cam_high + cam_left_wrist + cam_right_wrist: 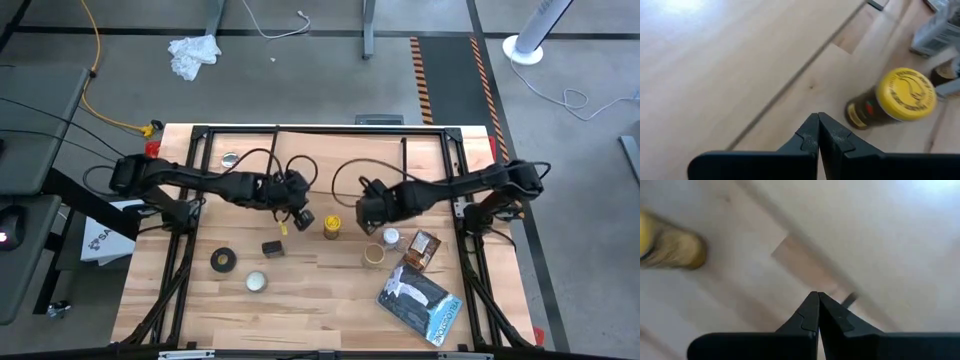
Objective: Shelf spices
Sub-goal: Adjust the shelf, then adjust the seasoning bottles
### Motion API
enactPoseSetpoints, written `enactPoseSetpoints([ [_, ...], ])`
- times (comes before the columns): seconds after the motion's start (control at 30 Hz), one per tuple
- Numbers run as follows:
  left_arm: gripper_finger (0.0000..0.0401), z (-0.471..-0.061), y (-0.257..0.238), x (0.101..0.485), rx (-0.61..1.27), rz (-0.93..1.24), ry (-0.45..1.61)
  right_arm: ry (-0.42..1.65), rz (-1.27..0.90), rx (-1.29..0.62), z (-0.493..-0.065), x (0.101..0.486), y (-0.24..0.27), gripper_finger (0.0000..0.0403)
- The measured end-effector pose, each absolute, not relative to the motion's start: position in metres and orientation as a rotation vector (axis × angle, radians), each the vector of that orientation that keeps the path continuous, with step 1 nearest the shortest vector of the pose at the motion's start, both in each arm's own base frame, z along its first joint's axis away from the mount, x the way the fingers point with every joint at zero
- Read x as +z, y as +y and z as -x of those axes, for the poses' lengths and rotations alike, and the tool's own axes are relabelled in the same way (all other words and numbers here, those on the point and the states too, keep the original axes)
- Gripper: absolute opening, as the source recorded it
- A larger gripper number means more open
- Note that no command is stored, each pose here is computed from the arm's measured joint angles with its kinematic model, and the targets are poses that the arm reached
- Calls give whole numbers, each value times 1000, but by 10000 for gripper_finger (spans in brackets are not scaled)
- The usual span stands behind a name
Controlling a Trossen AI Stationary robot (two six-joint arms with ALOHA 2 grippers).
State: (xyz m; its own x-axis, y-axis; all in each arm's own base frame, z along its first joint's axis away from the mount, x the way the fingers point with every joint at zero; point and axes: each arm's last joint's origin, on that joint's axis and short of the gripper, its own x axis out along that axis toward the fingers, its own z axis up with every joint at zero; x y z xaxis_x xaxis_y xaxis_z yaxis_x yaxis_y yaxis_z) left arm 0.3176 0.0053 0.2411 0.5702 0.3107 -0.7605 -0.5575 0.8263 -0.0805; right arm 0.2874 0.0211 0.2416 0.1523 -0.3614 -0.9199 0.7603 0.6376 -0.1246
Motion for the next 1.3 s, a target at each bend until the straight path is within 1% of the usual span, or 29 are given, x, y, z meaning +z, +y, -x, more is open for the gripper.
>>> enactPoseSetpoints([
  [0.17, 0, -316, 20, 242, 550, 346, 819, 1195, -382, -853, -288, 242, -8, 0],
  [0.33, 0, -315, 33, 242, 544, 310, 834, 1206, -374, -879, -287, 242, -36, 0],
  [0.5, 0, -313, 52, 242, 554, 257, 853, 1178, -414, -875, -289, 242, -59, 0],
  [0.63, 0, -309, 68, 243, 510, 242, 877, 1178, -457, -843, -289, 242, -67, 0],
  [0.8, 0, -299, 78, 255, 468, 283, 852, 1224, -504, -694, -288, 246, -59, 0],
  [0.93, 0, -292, 69, 269, 456, 350, 798, 1212, -477, -546, -283, 260, -44, 0],
  [1.1, 0, -289, 44, 282, 464, 389, 732, 1170, -390, -375, -272, 280, -31, 0],
  [1.2, 0, -290, 22, 284, 446, 391, 719, 1146, -342, -308, -269, 287, -27, 0],
  [1.3, 0, -290, -2, 283, 409, 382, 735, 1098, -275, -190, -272, 292, -23, 0],
])
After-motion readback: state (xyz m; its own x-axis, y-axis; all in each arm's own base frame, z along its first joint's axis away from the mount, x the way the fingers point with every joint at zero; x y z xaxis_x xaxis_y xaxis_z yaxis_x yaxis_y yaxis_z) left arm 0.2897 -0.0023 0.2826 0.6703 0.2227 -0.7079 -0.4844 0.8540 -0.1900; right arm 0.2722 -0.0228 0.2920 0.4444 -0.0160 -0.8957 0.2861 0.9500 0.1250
